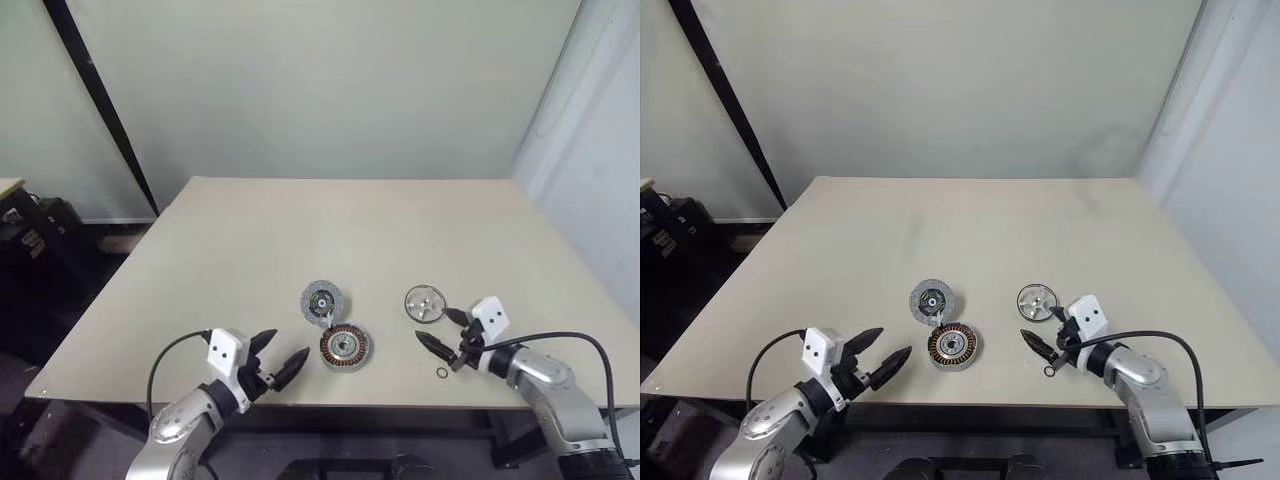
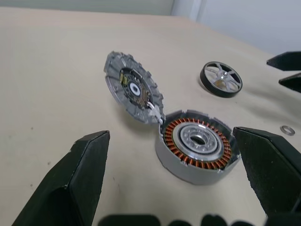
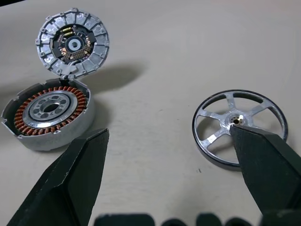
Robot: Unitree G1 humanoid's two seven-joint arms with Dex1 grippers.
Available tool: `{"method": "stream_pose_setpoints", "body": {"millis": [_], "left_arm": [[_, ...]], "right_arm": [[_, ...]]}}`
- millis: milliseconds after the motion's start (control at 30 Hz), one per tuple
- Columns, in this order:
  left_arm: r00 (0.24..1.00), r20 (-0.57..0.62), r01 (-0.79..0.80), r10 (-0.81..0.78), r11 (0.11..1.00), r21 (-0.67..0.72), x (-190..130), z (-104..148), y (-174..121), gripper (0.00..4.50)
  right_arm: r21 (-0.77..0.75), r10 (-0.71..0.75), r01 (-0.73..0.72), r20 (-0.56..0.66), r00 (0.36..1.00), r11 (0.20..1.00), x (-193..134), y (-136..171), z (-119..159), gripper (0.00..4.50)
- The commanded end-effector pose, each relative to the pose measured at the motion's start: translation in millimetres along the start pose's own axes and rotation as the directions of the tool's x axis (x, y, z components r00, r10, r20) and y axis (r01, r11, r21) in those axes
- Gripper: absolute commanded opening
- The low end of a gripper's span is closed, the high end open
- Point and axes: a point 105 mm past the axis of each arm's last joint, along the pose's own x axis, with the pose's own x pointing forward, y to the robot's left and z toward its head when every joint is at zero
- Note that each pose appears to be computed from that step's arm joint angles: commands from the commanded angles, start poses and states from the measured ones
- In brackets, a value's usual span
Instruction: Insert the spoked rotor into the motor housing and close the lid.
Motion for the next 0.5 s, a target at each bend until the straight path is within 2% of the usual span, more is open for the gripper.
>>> {"method": "stream_pose_setpoints", "body": {"millis": [33, 367, 500], "left_arm": [[0.998, 0.064, 0.018, -0.021, 0.999, 0.046, 4.0, 21.0, -3.1, 4.5], [0.997, 0.051, 0.061, -0.064, 0.997, 0.05, 10.9, 22.4, -4.7, 4.5], [0.992, 0.046, 0.119, -0.122, 0.991, 0.055, 14.2, 24.2, -9.5, 4.5]], "right_arm": [[-0.026, 0.013, -0.012, 0.039, 0.999, 1.0, 1.7, 2.1, 11.1, 4.48], [-0.008, -0.007, 0.008, 0.059, 0.998, 1.0, -4.9, 5.2, 13.2, 4.48], [0.004, -0.013, 0.013, 0.022, 1.0, 1.0, -7.4, 5.0, 9.1, 4.48]]}}
